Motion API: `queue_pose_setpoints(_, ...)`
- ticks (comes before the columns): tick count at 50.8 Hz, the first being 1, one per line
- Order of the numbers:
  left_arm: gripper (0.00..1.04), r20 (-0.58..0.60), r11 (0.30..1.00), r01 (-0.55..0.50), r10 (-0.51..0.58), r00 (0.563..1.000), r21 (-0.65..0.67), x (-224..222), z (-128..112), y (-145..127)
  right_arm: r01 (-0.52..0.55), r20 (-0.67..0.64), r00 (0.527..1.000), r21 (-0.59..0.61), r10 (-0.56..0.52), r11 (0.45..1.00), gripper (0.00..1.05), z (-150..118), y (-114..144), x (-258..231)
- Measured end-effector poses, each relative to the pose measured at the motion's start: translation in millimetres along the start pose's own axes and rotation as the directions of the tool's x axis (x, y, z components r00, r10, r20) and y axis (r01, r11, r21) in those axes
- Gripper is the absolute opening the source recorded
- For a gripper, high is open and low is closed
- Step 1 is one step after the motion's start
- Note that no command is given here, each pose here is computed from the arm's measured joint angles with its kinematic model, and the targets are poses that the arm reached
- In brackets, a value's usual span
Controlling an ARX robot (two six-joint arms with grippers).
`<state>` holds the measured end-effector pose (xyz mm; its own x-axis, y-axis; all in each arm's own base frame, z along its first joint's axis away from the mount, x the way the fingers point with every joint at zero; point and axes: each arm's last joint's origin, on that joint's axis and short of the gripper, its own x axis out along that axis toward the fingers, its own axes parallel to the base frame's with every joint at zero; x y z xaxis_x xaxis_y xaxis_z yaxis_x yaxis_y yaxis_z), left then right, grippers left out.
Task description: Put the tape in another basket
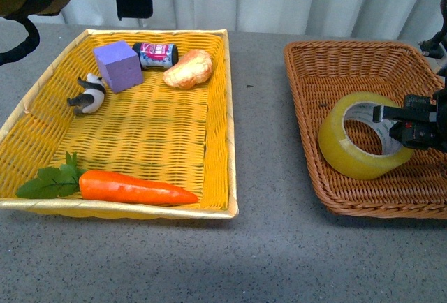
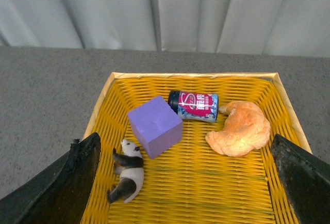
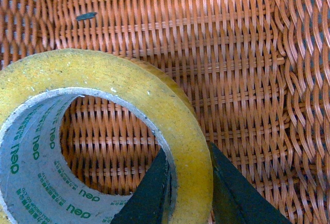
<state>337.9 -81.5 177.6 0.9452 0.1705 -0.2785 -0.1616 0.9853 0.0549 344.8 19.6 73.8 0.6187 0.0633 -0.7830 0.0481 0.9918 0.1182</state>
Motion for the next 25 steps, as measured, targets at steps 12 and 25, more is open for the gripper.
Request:
queue_pose_setpoints(12, 0.98, 0.063, 0.991, 0.035, -0.027, 0.998, -0.128, -29.2, 8.5, -18.9, 0.01, -0.012, 1.0, 0.004, -0.009, 1.0, 0.22, 3.4, -0.9, 6.9)
queue_pose_setpoints(25, 0.98, 0.086, 0.988, -0.067, 0.08, 0.993, -0.142, -44.1, 12.1, -18.1, 0.029, 0.174, 0.984, 0.01, -0.03, 1.0, 0.68, 18.1, -0.8, -22.1)
